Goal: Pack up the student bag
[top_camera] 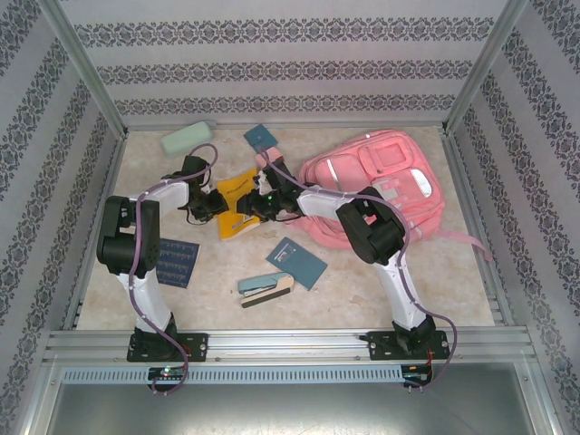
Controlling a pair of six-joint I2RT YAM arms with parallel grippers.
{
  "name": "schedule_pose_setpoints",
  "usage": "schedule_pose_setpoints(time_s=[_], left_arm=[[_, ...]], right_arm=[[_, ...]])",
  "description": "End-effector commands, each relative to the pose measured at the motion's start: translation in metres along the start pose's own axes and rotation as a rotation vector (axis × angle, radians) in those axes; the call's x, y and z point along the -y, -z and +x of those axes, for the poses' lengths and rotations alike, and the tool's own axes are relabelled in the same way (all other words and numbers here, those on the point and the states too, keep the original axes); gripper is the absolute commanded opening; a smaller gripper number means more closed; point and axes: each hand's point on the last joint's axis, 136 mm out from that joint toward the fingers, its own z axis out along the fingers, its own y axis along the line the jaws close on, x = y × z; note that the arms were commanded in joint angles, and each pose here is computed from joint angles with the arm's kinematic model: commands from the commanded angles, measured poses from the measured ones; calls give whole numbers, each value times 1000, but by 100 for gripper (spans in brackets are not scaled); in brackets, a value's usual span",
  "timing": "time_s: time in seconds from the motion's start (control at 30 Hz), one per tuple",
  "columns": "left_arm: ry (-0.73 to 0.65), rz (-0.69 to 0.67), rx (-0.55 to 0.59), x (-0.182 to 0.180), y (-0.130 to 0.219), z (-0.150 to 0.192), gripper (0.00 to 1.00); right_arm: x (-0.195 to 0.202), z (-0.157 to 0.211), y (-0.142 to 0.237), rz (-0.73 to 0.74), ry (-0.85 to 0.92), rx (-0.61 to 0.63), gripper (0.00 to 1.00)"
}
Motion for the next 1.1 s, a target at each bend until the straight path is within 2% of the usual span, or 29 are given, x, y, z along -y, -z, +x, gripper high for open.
schedule_pose_setpoints(time_s=[0.0,0.1,0.17,0.2,0.5,0.73,0.87,0.93,0.97,1.07], left_arm=[[-9,68,-145,15,-14,40,26],[-19,58,-134,15,-9,37,26],[-17,72,-125,19,-3,34,28],[-14,85,-118,23,0,33,29],[20,344,24,89,60,-1,60],[29,568,80,139,101,-21,85],[21,677,100,159,119,-27,94],[17,726,100,167,126,-26,95],[18,747,97,169,128,-25,100],[16,783,91,175,132,-20,100]], right_arm=[[-44,6,-10,-121,105,-13,34],[-39,3,2,-96,107,15,23],[-37,-3,14,-94,100,43,3],[-38,-6,21,-96,98,60,0],[-69,-21,102,-114,154,214,0],[-82,-21,153,-115,188,309,0],[-87,-20,168,-145,185,330,0],[-90,-19,173,-158,187,334,0],[-92,-19,175,-165,188,335,0],[-98,-17,180,-185,189,332,0]])
